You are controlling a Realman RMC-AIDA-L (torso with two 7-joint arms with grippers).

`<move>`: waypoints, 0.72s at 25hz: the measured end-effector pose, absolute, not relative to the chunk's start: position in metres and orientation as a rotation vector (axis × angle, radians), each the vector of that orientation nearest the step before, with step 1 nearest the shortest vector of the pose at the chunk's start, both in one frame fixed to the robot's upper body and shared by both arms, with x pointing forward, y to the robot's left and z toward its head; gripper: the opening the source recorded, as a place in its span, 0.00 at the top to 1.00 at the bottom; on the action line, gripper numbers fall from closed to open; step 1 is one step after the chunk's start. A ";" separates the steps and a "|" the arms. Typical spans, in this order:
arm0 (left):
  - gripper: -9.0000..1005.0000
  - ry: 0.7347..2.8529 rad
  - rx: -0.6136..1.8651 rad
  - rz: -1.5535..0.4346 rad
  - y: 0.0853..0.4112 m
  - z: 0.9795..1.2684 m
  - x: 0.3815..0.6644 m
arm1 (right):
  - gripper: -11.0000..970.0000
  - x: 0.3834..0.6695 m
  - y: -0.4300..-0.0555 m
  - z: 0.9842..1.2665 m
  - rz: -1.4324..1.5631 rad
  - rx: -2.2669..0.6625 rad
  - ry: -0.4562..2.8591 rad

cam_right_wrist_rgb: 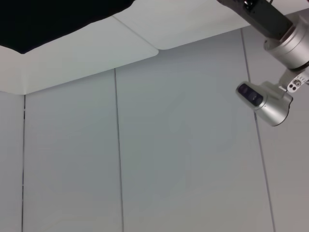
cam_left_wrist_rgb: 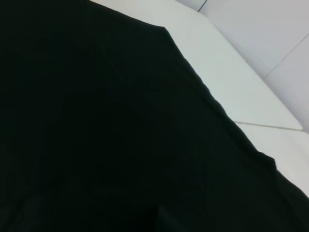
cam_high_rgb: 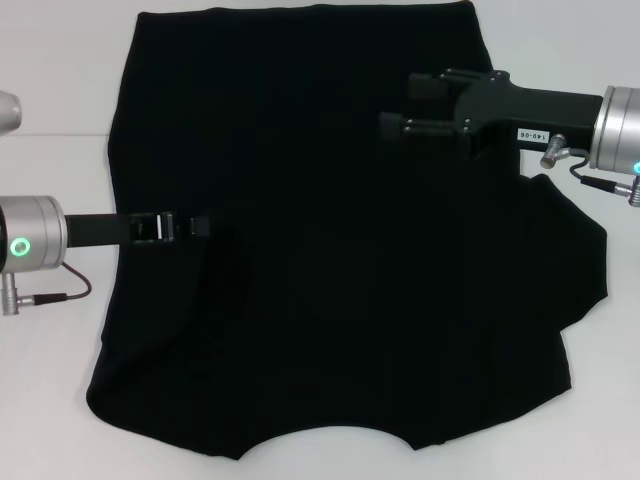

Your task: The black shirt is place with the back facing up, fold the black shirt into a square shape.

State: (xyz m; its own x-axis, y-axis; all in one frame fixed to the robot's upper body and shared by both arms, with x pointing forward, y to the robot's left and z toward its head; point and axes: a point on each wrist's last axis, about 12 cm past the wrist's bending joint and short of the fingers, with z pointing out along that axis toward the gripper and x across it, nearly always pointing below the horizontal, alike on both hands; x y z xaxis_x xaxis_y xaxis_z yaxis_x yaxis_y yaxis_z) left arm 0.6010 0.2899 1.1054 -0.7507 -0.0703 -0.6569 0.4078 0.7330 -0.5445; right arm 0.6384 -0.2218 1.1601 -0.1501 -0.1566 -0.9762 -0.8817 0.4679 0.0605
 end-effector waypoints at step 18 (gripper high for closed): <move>0.54 1.695 0.564 -0.927 0.256 1.116 0.600 | 0.18 0.664 -0.304 1.173 0.821 -0.291 2.030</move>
State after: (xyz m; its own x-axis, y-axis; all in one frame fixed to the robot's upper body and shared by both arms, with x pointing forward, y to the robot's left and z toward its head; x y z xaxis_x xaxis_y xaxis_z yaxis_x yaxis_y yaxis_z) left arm 0.6004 0.2563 1.1159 -0.3155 -0.0790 -0.9456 0.7534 0.5850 -0.3003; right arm 0.6642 -0.3043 1.1726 -0.5680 0.1056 -0.8162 -0.4918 0.7516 0.4395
